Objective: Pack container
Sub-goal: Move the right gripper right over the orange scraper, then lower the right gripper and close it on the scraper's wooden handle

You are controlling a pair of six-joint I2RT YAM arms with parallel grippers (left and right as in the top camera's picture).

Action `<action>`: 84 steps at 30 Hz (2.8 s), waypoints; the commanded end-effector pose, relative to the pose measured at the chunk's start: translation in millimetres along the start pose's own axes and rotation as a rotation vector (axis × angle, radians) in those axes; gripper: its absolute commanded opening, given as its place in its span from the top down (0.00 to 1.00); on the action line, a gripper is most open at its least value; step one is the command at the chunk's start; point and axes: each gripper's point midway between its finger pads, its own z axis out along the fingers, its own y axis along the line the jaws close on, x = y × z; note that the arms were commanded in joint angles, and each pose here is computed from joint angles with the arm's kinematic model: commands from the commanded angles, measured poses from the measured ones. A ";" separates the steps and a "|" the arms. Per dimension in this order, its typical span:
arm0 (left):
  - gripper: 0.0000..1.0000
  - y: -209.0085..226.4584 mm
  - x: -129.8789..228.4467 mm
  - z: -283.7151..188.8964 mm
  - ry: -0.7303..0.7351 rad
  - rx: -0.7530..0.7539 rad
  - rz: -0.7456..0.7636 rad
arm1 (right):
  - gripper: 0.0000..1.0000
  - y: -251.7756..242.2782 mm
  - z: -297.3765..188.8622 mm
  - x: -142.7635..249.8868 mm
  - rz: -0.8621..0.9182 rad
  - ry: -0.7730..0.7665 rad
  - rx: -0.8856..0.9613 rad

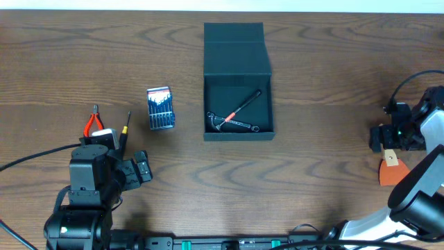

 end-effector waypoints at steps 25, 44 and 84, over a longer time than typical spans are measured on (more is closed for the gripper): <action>0.01 -1.5 -5.9 -4.6 -0.018 0.002 -0.007 | 0.12 9.6 46.2 3.0 0.028 0.102 -0.086; 0.01 -1.5 -5.8 -4.6 -0.018 0.002 -0.007 | 0.54 13.4 45.5 3.5 0.030 0.102 -0.107; 0.01 -1.5 -5.8 -4.6 -0.018 0.002 -0.007 | 0.99 27.0 43.3 3.6 0.059 0.096 -0.178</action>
